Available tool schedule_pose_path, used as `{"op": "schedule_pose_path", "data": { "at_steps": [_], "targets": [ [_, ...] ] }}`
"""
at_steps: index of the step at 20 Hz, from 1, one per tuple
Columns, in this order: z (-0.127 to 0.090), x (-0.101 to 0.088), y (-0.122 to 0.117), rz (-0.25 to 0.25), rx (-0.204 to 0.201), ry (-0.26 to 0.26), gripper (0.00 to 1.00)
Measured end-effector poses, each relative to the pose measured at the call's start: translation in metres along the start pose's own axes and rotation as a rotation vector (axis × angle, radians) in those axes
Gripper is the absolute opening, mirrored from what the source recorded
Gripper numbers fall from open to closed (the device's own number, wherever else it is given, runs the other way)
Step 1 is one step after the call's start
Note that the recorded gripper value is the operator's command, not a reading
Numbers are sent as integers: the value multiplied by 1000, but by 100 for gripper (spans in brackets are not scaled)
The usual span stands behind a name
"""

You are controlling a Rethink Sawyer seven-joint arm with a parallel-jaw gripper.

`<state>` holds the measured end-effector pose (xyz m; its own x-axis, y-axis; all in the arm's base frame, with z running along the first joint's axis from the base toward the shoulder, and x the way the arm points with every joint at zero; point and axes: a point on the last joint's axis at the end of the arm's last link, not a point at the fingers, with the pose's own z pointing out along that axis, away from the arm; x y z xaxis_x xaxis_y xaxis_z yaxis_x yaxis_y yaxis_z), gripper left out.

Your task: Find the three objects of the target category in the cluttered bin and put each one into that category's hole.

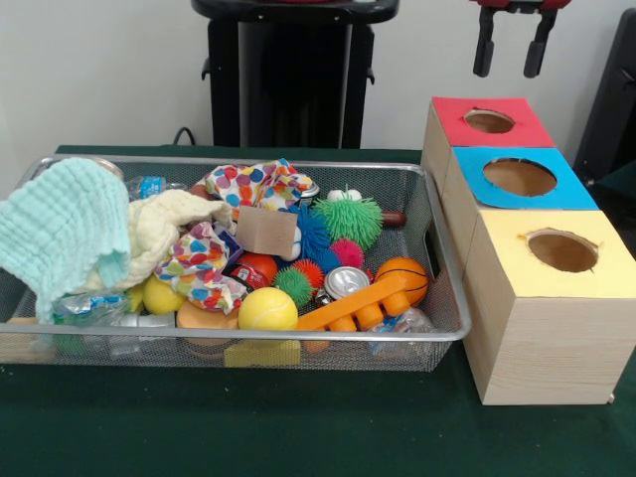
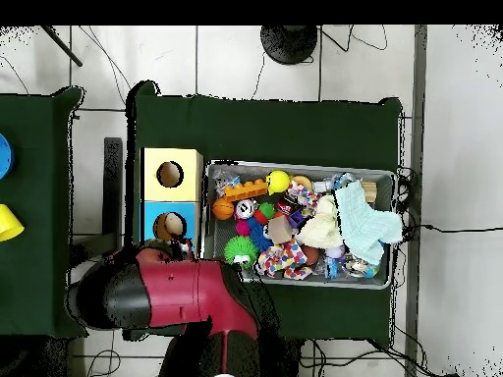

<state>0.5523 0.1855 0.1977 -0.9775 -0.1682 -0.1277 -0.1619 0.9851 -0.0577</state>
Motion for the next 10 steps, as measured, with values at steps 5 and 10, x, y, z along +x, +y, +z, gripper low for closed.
{"op": "schedule_pose_path", "data": {
  "at_steps": [5, 10],
  "targets": [
    [-4, -1, 0, 1, 0, -7, 100],
    [-6, -2, -3, 5, 1, -12, 100]
  ]
}}
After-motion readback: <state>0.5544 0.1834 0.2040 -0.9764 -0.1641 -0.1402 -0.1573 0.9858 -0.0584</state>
